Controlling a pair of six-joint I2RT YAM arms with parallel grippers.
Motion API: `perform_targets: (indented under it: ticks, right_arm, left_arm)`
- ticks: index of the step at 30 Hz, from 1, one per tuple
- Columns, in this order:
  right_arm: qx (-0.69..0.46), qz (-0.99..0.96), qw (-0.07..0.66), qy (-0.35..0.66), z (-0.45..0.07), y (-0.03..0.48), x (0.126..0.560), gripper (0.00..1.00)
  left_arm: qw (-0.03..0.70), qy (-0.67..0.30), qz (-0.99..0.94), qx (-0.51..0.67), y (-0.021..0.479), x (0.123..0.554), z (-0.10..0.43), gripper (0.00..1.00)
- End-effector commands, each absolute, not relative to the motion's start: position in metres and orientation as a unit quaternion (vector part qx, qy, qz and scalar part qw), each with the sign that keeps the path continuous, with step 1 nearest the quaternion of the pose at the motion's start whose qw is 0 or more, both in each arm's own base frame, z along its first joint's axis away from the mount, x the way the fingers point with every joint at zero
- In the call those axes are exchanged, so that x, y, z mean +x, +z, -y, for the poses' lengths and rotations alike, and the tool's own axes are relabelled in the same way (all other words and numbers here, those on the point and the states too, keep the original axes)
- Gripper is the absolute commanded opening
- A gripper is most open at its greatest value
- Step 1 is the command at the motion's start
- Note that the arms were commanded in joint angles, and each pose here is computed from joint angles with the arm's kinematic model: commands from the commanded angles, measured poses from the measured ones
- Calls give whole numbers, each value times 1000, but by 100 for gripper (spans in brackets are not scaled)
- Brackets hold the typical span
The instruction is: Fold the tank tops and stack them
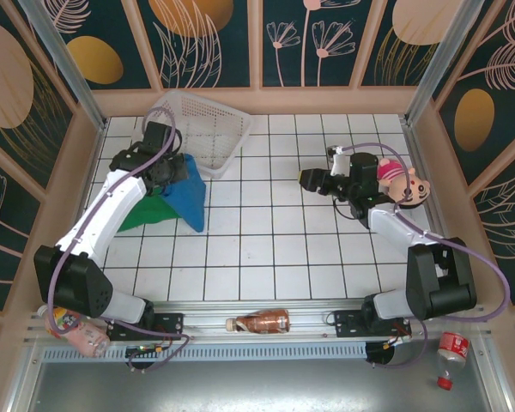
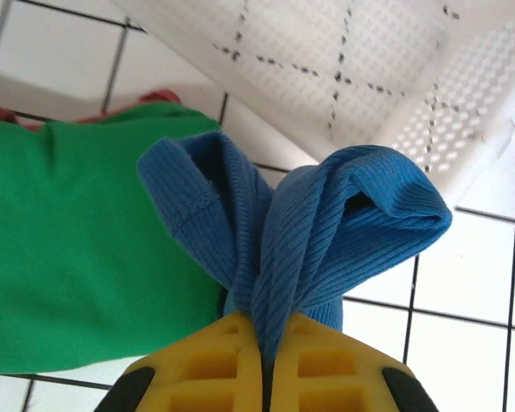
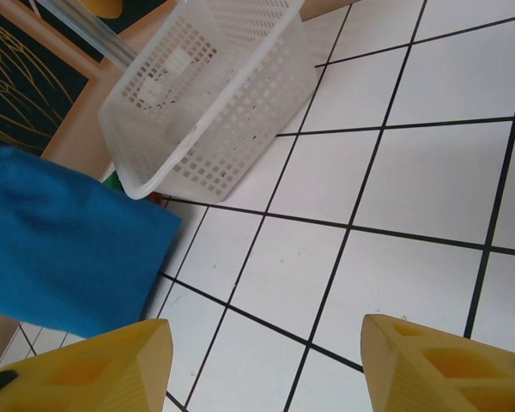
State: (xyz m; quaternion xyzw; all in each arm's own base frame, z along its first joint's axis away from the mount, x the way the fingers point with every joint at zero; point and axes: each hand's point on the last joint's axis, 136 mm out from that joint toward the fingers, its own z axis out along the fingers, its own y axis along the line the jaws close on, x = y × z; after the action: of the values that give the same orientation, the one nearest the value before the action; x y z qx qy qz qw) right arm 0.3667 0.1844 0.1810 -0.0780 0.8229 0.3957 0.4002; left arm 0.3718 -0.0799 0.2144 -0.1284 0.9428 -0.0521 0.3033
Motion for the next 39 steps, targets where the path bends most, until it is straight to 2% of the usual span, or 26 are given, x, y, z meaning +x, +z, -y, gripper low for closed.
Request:
perform_targets:
  ticks: [1,6,13,27,39]
  right_arm:
    - [-90,-805,416,413,-194,199,373,60]
    - [-93,-803,413,420,-201,200,373,60]
    - [-91,-802,408,427,-205,199,373,60]
    - [-93,-805,392,435,-217,190,368,60]
    - [-90,-809,385,436,-227,183,365,59]
  left_arm:
    - [337,-32,-931,-138,247,378,60,0]
    - [358,-8,-923,-142,270,388,49,0]
    - [345,13,-922,-176,260,380,19,0]
    - [318,89,-903,-274,169,355,-71,0]
    - [341,88,-886,-303,157,367,-112,0]
